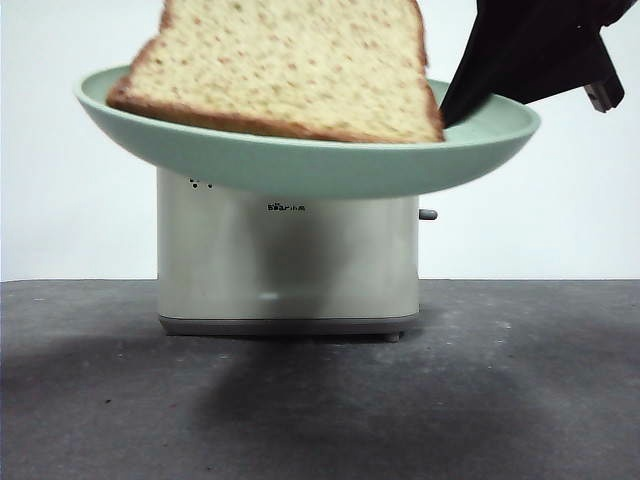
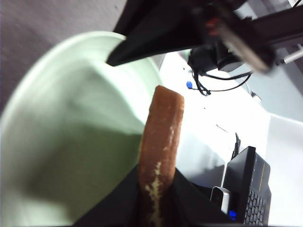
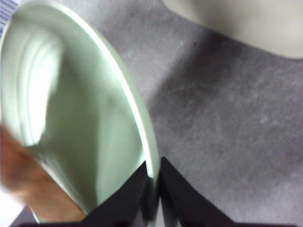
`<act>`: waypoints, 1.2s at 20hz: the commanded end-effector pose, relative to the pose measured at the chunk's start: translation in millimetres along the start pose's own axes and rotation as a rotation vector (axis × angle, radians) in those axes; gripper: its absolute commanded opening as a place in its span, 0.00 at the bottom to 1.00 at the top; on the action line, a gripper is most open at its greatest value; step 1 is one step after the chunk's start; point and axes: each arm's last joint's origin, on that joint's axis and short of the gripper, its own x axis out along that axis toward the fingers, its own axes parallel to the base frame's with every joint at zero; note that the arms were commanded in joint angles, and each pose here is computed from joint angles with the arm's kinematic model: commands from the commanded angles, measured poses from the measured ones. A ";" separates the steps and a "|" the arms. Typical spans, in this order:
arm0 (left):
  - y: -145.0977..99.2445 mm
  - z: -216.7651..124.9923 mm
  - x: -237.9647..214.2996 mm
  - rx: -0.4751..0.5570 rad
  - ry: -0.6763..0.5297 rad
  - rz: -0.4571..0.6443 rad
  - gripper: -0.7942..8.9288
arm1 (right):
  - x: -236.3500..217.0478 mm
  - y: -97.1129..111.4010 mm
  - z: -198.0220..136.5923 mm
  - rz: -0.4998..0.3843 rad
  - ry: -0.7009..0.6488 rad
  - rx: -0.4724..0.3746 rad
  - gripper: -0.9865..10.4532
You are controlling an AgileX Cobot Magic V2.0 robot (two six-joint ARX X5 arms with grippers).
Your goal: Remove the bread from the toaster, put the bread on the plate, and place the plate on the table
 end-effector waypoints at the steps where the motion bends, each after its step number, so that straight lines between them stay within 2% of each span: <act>1: 10.4 8.2 13.9 0.013 0.025 -0.015 0.09 | -2.9 4.1 1.4 0.019 -0.010 0.003 0.09; 4: 20.1 10.9 23.1 -0.007 0.048 -0.014 0.13 | -3.1 4.2 -0.3 0.026 0.006 0.012 0.09; 6: 21.8 11.3 23.9 -0.004 0.053 0.013 0.24 | -3.1 4.2 -0.6 0.026 0.009 0.012 0.09; 7: 22.1 11.2 24.0 -0.004 0.058 0.026 0.34 | -3.1 4.2 -0.6 0.027 0.009 0.013 0.09; 9: 21.8 11.0 24.6 -0.003 0.066 0.040 0.41 | -3.1 4.1 -0.6 0.026 0.009 0.012 0.09; 19: 9.6 16.7 10.2 0.009 0.063 0.069 0.41 | -3.0 3.4 -3.9 0.016 0.039 0.023 0.09; 24: -4.2 25.1 -9.7 0.039 0.045 0.177 0.41 | -2.6 2.2 -4.3 -0.013 0.041 0.018 0.09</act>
